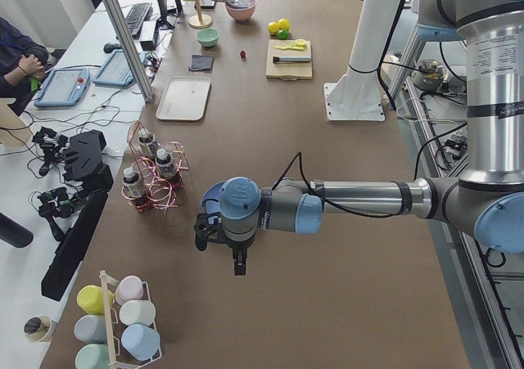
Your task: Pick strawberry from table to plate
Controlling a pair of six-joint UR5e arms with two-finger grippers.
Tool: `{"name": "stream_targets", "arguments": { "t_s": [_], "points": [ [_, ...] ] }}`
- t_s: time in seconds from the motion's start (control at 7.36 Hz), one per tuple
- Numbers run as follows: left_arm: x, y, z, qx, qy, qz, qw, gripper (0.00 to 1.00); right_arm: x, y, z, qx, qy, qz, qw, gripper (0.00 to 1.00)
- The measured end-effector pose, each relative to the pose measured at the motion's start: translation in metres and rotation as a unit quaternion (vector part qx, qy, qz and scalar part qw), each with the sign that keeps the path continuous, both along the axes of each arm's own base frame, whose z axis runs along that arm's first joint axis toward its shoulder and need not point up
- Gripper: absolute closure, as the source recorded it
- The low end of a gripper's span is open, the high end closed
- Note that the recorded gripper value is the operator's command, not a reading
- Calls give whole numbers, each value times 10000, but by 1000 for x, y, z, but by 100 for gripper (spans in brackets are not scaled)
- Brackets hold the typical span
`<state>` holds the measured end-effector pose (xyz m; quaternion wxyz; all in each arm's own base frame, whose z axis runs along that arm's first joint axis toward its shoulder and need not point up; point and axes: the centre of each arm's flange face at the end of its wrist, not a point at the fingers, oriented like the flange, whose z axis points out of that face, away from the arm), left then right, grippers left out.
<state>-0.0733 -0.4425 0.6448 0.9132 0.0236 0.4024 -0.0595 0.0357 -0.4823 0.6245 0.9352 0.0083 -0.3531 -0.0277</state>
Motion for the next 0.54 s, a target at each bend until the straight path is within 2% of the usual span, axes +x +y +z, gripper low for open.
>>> {"name": "stream_targets", "arguments": {
  "t_s": [0.54],
  "points": [
    [0,15,-9,59,0,-3,10000,2,0,0,1,-5,-1,0,10000,0]
  ]
}}
